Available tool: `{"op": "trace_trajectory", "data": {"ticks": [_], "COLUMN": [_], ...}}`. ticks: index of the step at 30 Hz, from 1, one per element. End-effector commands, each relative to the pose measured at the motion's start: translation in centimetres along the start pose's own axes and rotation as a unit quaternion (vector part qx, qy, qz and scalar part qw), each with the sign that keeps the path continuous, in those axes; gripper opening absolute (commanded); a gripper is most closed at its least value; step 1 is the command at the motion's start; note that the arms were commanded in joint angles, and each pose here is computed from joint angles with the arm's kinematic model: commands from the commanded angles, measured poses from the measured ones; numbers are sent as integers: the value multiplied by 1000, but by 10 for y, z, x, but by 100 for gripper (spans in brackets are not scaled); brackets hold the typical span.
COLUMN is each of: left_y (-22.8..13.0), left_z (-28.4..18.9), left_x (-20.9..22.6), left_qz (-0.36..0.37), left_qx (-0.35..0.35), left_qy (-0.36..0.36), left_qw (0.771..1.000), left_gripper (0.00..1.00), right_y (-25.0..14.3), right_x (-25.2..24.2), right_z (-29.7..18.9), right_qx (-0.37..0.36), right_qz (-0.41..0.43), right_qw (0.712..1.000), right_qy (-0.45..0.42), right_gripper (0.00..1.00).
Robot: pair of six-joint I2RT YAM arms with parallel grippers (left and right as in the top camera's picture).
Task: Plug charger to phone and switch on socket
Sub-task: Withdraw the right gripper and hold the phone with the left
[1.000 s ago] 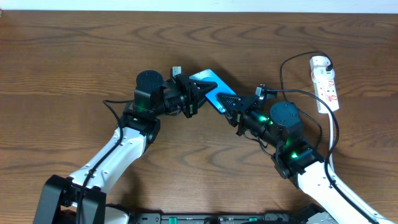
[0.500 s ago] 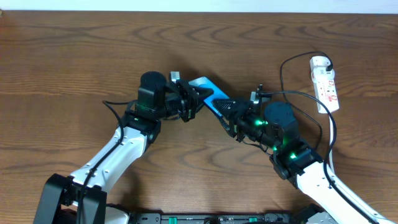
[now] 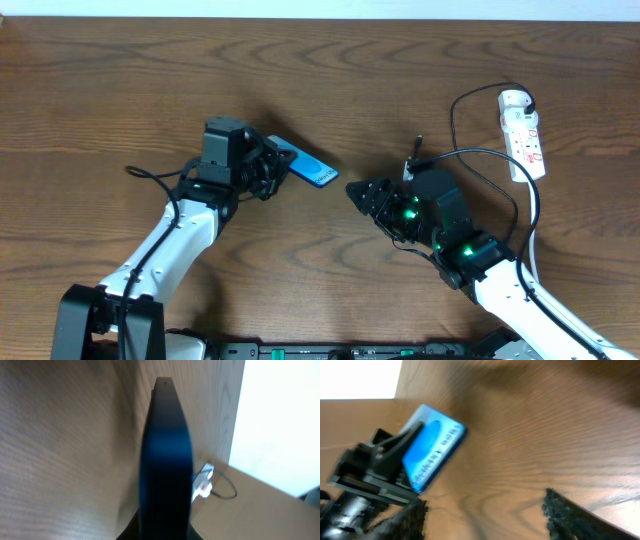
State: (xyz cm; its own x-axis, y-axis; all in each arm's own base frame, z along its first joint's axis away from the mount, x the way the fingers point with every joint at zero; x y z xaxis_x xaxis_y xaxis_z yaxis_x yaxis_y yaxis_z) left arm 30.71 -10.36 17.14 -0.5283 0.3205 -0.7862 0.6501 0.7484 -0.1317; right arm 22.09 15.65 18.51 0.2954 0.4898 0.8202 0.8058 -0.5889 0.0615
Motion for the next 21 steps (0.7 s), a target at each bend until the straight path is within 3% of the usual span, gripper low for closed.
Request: {"op": "trace_trajectory", "data": {"ticks": [1, 2, 5, 7, 9, 11, 13, 17, 21], "left_y": [8, 10, 14, 13, 10, 2, -2, -9, -13], "left_z": [6, 9, 25, 39, 46, 51, 49, 41, 38], "left_x": [-4, -7, -17, -13, -4, 4, 2, -13, -14], "left_qz": [-9, -16, -19, -21, -21, 0, 8, 59, 67], "left_qx": [-18, -12, 21, 71, 117, 190, 223, 284, 309], "left_qy": [-20, -36, -89, -92, -81, -80, -92, -149, -155], "left_qw": [1000, 999, 996, 993, 990, 978, 970, 945, 936], "left_gripper": [7, 8, 7, 7, 7, 7, 7, 7, 8], "right_y": [7, 7, 8, 12, 19, 34, 50, 82, 108], "right_x": [-3, -10, -31, -40, -42, -31, -21, -13, -12], "right_z": [-4, -5, -9, -13, -16, -20, -29, -44, -24], "right_qx": [-49, -58, -89, -130, -174, -198, -206, -231, -182], "right_qz": [-6, -2, 7, 5, -15, -85, -121, -99, -96], "right_qw": [998, 997, 987, 976, 965, 958, 951, 939, 934], "right_qy": [-33, -56, -137, -177, -195, -187, -198, -236, -293], "right_gripper": [92, 99, 99, 91, 75, 67, 67, 64, 61]}}
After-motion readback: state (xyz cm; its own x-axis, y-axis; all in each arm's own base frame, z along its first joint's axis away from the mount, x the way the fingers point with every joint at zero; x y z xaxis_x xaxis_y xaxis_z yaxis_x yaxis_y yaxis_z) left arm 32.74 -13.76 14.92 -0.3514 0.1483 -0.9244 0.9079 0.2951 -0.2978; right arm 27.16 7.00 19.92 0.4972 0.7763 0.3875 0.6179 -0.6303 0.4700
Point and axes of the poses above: each gripper's point midway between its finger pads, its own z axis out along the fingers, its own x axis along the line the jaws close on, y = z × x, the point moved 10 cm from there along -z, back along the fingers, and after that the axes turned 4 degrees about z, right-handed, at the moved point
